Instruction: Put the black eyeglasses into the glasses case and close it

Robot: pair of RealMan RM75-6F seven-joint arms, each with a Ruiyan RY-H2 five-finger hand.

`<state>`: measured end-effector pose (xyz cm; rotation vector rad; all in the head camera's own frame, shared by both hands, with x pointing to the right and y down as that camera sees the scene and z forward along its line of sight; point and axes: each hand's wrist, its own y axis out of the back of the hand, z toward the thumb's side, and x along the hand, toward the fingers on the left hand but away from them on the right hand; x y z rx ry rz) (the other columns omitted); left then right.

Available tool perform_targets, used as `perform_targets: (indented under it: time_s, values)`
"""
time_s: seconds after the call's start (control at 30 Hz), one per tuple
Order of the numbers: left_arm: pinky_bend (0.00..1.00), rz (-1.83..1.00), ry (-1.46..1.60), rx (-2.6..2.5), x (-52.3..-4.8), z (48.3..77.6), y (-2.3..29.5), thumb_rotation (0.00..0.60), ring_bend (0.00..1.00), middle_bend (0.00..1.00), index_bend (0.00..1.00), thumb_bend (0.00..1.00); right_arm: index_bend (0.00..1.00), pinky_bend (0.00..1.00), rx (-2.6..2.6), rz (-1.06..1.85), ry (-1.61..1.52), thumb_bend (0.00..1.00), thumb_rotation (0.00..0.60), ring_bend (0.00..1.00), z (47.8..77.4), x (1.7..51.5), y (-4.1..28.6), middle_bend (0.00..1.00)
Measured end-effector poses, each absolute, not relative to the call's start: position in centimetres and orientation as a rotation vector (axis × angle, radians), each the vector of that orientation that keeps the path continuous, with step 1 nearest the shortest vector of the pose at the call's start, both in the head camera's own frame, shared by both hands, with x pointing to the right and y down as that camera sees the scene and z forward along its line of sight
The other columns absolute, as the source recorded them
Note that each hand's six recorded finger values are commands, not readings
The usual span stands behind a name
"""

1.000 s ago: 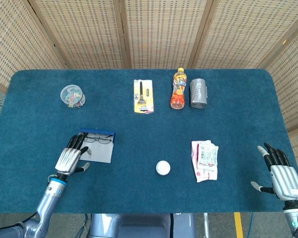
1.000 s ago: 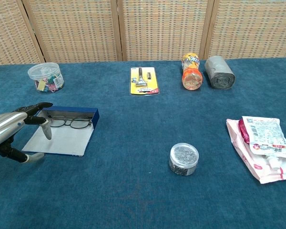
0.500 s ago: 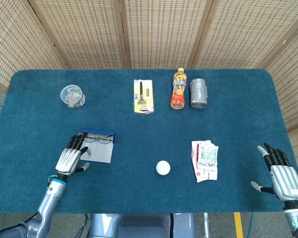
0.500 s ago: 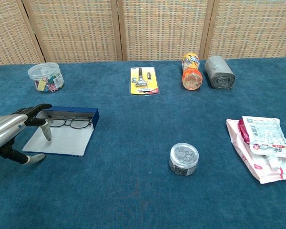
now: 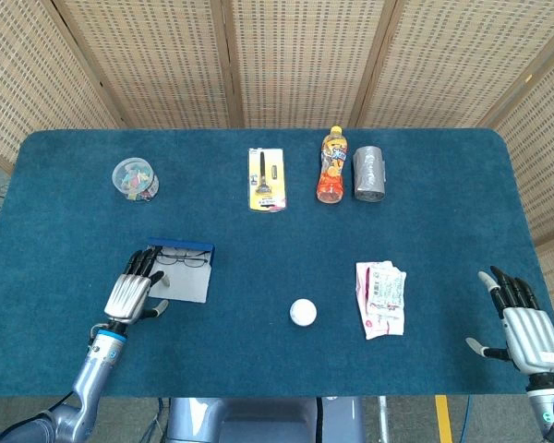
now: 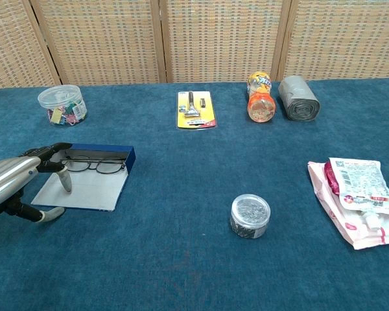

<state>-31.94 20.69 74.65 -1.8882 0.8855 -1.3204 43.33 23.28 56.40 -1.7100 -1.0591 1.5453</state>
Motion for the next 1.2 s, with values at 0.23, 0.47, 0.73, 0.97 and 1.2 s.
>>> perform_targets:
  time_s: [0.23,0.47,0.73,0.97,1.2]
  values:
    - [0.00,-1.325,0.878,-1.876,-31.8,75.0,20.6,0.600,0.00,0.00,0.46,0.38,0.00,0.00,-1.711,1.544,-1.061,0.00,0.600,0.00,56.4,43.3,23.3,0.00]
    - [0.00,-1.324,0.885,-1.864,-31.8,75.1,20.0,0.600,0.00,0.00,0.46,0.46,0.00,0.00,-1.715,1.543,-1.063,0.00,0.600,0.00,56.4,43.3,23.3,0.00]
    - [0.00,-1.314,0.915,-1.850,-31.7,74.8,18.2,0.600,0.00,0.00,0.46,0.48,0.00,0.00,-1.718,1.541,-1.066,0.00,0.600,0.00,56.4,43.3,23.3,0.00]
    - [0.00,-1.336,0.913,-1.847,-31.1,74.9,16.1,0.600,0.00,0.00,0.46,0.47,0.00,0.00,-1.718,1.543,-1.064,0.00,0.600,0.00,56.4,43.3,23.3,0.00]
    - [0.00,-1.364,0.901,-1.857,-30.3,75.2,14.8,0.600,0.00,0.00,0.46,0.47,0.00,0.00,-1.722,1.545,-1.064,0.00,0.600,0.00,56.5,43.3,23.2,0.00]
